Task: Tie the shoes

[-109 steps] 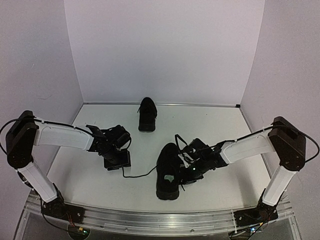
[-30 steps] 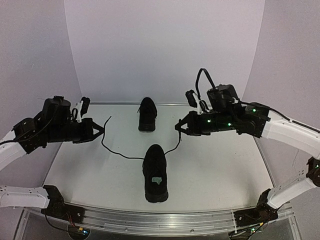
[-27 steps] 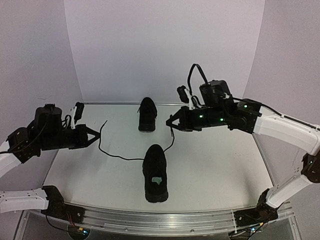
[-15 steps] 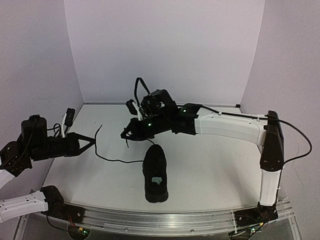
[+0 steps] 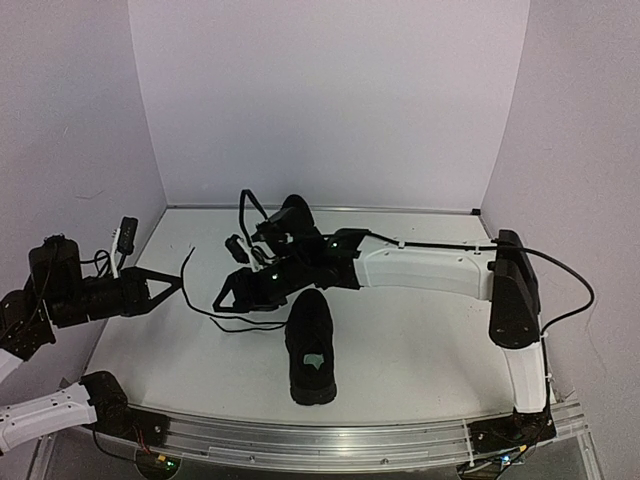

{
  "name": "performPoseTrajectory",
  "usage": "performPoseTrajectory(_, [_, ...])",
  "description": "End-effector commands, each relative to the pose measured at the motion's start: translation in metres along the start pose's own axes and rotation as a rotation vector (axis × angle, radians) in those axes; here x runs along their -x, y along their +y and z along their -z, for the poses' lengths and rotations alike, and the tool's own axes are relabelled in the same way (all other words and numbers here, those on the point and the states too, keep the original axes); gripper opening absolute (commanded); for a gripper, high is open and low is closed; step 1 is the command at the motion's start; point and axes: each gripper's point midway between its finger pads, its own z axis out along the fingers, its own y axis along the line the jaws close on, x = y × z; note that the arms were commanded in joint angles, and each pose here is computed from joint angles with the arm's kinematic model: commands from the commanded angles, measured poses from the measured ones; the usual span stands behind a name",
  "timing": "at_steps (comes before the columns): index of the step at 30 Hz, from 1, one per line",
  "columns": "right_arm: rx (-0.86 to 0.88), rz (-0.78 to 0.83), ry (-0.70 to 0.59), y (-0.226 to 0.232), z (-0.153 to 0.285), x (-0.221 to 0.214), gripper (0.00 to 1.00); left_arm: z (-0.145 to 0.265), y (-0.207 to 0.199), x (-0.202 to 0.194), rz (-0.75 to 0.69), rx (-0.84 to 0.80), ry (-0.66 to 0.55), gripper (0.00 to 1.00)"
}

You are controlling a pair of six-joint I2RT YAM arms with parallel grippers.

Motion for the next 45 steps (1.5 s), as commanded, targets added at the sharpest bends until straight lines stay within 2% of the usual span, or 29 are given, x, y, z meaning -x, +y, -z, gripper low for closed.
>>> performPoseTrajectory(1, [0.027, 0.032, -0.075, 0.027, 0.053, 0.025, 0.53, -0.018, -0.001, 0.003, -0.001, -0.004, 0.017, 0.0])
performPoseTrajectory(4, [-0.05, 0.023, -0.083, 0.007, 0.078, 0.028, 0.5, -0.037, 0.002, 0.006, -0.017, 0.022, 0.033, 0.0])
performPoseTrajectory(6, [-0.147, 0.028, -0.063, -0.023, 0.087, 0.021, 0.46, -0.049, 0.004, 0.011, -0.03, 0.04, 0.036, 0.0])
performPoseTrajectory(9, [-0.31, 0.079, 0.031, -0.063, 0.094, -0.002, 0.4, -0.07, 0.009, 0.017, -0.026, 0.071, 0.034, 0.0])
performPoseTrajectory(12, [-0.379, 0.11, 0.125, -0.083, 0.095, -0.026, 0.36, -0.097, 0.016, 0.016, -0.013, 0.1, 0.071, 0.0])
performPoseTrajectory(16, [-0.382, 0.121, 0.176, -0.091, 0.093, -0.042, 0.33, -0.127, 0.02, 0.022, 0.028, 0.132, 0.087, 0.0])
performPoseTrajectory(20, [-0.391, 0.136, 0.229, -0.103, 0.085, -0.055, 0.32, -0.151, 0.043, 0.029, 0.114, 0.232, 0.08, 0.0])
performPoseTrajectory(26, [-0.428, 0.154, 0.283, -0.124, 0.074, -0.067, 0.28, -0.175, 0.061, 0.035, 0.215, 0.256, 0.097, 0.0])
performPoseTrajectory(37, [-0.475, 0.177, 0.331, -0.139, 0.067, -0.069, 0.22, -0.182, 0.072, 0.035, 0.224, 0.283, 0.113, 0.0])
performPoseTrajectory(45, [-0.475, 0.178, 0.268, -0.128, 0.08, -0.041, 0.21, -0.187, 0.074, 0.032, 0.23, 0.279, 0.121, 0.0])
